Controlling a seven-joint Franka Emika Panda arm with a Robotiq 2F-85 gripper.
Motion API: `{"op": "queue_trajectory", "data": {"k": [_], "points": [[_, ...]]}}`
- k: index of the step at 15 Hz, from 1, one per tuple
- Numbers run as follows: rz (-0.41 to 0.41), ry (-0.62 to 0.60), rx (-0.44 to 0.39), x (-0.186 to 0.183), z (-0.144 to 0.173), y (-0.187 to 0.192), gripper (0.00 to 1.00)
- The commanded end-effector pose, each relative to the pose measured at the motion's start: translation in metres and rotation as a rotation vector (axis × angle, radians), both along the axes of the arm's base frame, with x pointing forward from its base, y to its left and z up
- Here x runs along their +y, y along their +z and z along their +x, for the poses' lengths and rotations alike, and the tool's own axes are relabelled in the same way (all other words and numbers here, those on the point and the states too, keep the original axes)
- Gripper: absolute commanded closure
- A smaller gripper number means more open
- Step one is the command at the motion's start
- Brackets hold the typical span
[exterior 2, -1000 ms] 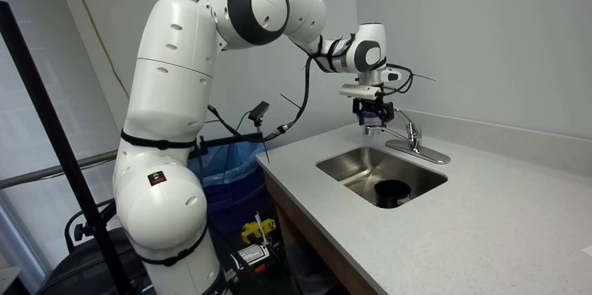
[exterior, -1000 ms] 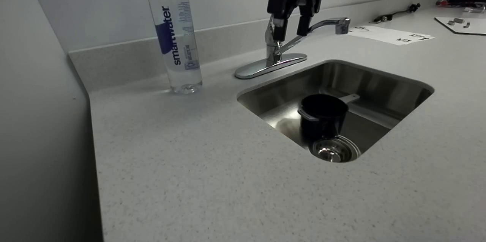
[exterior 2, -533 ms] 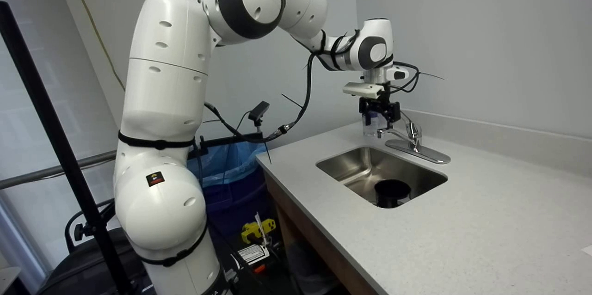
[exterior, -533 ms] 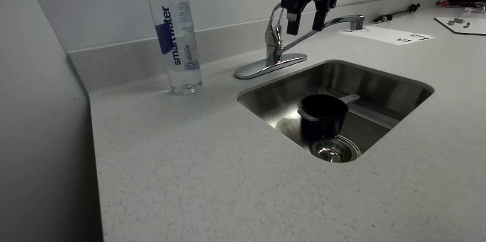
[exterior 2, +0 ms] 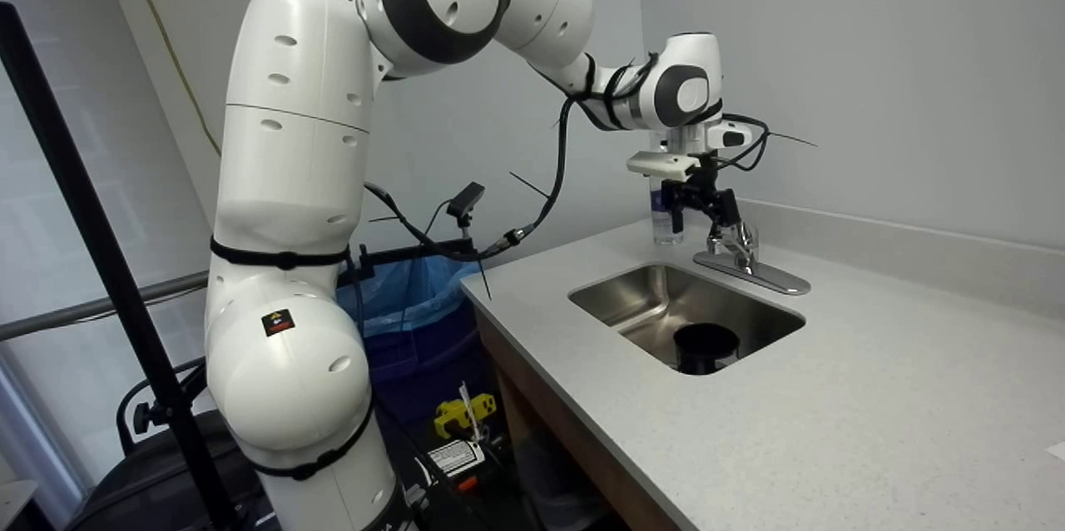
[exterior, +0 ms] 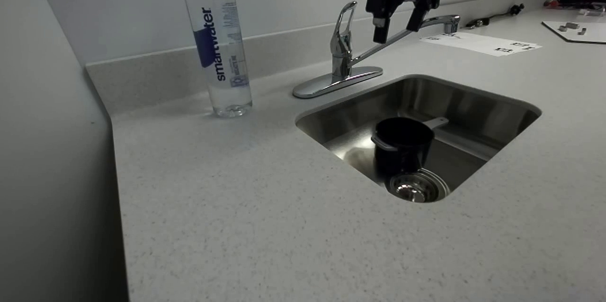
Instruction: Slide the faucet spout to the right
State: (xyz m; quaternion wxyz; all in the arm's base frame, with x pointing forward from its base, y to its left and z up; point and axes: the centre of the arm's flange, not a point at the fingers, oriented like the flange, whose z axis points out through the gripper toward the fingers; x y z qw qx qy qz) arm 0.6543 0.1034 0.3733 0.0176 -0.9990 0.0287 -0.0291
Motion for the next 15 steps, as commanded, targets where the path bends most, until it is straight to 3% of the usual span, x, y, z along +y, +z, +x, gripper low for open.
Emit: {"op": "queue_trajectory", "data": {"k": [1, 15], "points": [[-0.049, -0.088, 0.028, -0.039, -0.006, -0.013, 0.00], [-0.081, -0.220, -0.045, -0.073, 0.023, 0.020, 0.00]]}}
